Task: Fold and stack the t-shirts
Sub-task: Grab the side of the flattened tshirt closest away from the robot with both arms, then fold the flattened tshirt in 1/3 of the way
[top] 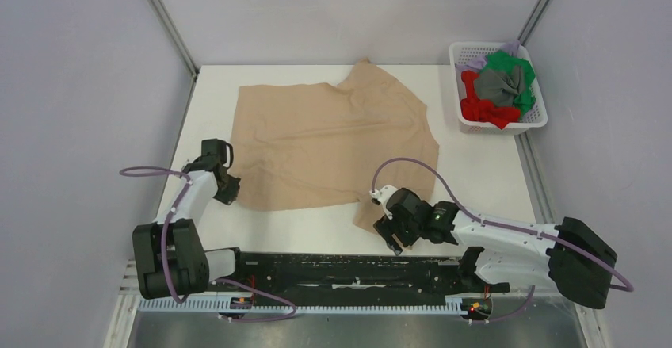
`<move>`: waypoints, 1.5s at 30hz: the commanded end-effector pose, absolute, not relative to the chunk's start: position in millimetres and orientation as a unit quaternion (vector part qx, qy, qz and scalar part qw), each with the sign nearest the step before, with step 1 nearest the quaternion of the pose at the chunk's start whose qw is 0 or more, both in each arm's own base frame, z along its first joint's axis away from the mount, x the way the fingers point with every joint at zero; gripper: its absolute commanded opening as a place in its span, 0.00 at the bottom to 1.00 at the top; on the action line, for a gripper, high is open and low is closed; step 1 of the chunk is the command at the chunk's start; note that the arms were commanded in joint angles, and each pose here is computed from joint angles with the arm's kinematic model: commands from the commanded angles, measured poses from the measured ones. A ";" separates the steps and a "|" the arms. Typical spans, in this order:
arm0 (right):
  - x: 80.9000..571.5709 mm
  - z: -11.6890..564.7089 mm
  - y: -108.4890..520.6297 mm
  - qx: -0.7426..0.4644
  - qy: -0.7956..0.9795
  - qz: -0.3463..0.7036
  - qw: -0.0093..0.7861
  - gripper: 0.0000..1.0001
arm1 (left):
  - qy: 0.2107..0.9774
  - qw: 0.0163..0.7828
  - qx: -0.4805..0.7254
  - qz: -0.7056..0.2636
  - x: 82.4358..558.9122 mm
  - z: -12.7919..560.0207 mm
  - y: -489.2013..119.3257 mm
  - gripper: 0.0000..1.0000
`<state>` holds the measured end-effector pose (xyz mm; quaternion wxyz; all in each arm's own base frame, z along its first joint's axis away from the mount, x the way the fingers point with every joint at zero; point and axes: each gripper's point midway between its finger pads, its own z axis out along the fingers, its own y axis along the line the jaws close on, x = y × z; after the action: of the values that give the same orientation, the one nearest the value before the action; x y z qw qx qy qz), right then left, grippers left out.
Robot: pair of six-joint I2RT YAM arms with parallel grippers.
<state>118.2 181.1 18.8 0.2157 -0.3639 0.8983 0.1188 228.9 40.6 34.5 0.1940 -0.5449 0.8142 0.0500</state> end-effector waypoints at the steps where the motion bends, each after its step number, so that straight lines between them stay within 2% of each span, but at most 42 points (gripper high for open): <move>1: 118.7 6.3 175.2 -0.343 0.911 0.097 0.207 0.74 | 0.818 0.205 -0.535 0.049 225.1 40.9 42.0 0.02; 5: 119.1 -5.7 156.3 -0.333 0.920 0.045 0.200 0.66 | 0.814 0.213 -0.539 0.049 224.2 44.0 43.4 0.02; 6: 118.9 -8.6 150.8 -0.323 0.925 0.031 0.199 0.61 | 0.812 0.212 -0.542 0.050 223.5 44.8 43.8 0.03; 10: 110.1 -7.2 150.3 -0.301 0.933 0.037 0.192 0.23 | 0.806 0.211 -0.552 0.038 222.4 44.3 39.9 0.03; 14: 92.2 5.1 153.2 -0.311 0.933 0.055 0.170 0.10 | 0.797 0.205 -0.567 0.040 209.9 40.8 38.2 0.03; 17: 76.3 10.3 155.0 -0.316 0.934 0.076 0.150 0.04 | 0.786 0.191 -0.584 0.073 186.7 40.4 43.8 0.03; 20: 55.5 13.0 159.2 -0.326 0.931 0.108 0.121 0.00 | 0.775 0.195 -0.594 0.093 169.6 45.0 49.0 0.04; 23: 40.3 16.5 166.0 -0.337 0.925 0.138 0.104 0.00 | 0.764 0.211 -0.602 0.098 158.8 53.0 52.3 0.05; 27: 45.9 20.8 168.5 -0.337 0.923 0.138 0.120 0.00 | 0.754 0.247 -0.602 0.091 153.3 69.4 56.3 0.09; 31: 78.2 46.1 182.3 -0.324 0.916 0.126 0.199 0.00 | 0.754 0.277 -0.592 0.062 165.6 89.7 54.0 0.08; 37: 132.4 94.1 204.9 -0.297 0.895 0.126 0.308 0.00 | 0.772 0.276 -0.573 -0.001 201.1 97.5 37.0 0.02; 45: 209.2 143.6 208.1 -0.205 0.874 0.119 0.425 0.00 | 0.772 0.283 -0.569 -0.017 241.6 115.3 38.9 0.02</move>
<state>163.7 199.0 100.4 0.3353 -0.2458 0.9016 0.1194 209.8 33.8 88.8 0.2403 -0.5754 0.7818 0.0062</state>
